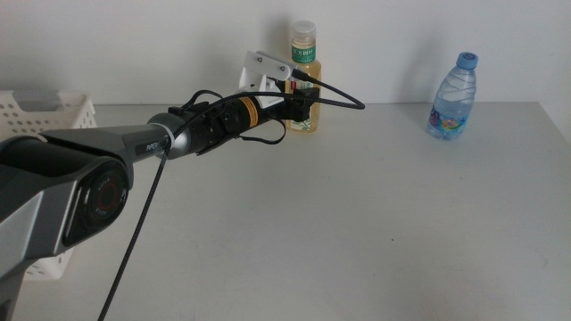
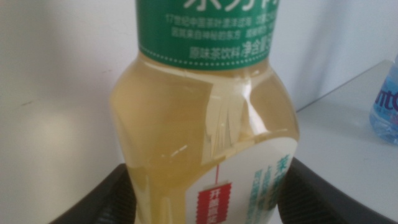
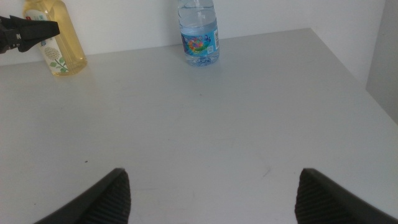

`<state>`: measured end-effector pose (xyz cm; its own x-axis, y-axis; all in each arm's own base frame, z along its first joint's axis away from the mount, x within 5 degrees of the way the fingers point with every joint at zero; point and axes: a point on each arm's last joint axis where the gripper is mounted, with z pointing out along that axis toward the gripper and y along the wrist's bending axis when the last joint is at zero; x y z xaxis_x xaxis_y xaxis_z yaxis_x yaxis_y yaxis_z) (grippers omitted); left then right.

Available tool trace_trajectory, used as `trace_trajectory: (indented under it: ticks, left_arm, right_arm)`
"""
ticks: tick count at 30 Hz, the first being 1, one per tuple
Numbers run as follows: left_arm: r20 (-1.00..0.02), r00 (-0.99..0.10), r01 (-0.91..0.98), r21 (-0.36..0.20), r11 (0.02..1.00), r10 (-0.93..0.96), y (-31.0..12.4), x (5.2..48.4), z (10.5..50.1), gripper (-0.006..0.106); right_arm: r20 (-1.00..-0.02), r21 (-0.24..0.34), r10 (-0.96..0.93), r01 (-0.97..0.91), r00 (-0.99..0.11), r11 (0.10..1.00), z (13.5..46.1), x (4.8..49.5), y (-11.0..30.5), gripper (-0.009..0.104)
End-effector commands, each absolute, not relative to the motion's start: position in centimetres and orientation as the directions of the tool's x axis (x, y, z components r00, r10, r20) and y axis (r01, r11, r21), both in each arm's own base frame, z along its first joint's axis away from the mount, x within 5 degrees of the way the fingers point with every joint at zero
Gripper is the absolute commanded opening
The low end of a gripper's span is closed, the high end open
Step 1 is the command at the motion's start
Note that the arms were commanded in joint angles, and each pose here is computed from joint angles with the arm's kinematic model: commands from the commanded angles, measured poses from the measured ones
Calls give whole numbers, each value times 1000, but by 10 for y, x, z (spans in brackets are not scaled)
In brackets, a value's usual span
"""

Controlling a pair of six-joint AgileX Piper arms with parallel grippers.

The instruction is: Use arms to grab the bottles and put them into the dustbin to the left of the table.

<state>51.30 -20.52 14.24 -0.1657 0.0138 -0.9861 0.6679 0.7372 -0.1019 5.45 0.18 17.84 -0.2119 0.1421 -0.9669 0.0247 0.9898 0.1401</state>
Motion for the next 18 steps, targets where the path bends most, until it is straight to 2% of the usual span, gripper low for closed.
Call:
trace_trajectory:
  ticks: [1, 4, 8, 13, 18]
  left_arm:
    - [-998, -62, 706, -65, 706, -30, -208, 509, 205, -2]
    - [-995, -91, 713, -44, 700, 30, -200, 508, 209, -2]
    - [-988, -153, 732, -100, 674, 19, -186, 507, 213, -2]
    - [-987, -163, 775, -130, 618, -3, -170, 501, 207, -2]
    - [-989, -144, 755, -95, 649, 23, -161, 493, 222, -2]
  right_arm:
    - [-986, 120, 122, 25, -112, 992, 189, 54, 0, 68]
    - [-986, 120, 122, 25, -112, 992, 189, 54, 0, 68]
    - [-986, 120, 122, 25, -112, 992, 189, 54, 0, 68]
    - [-986, 120, 122, 25, -112, 992, 189, 54, 0, 68]
    - [-986, 120, 122, 25, -112, 992, 189, 54, 0, 68]
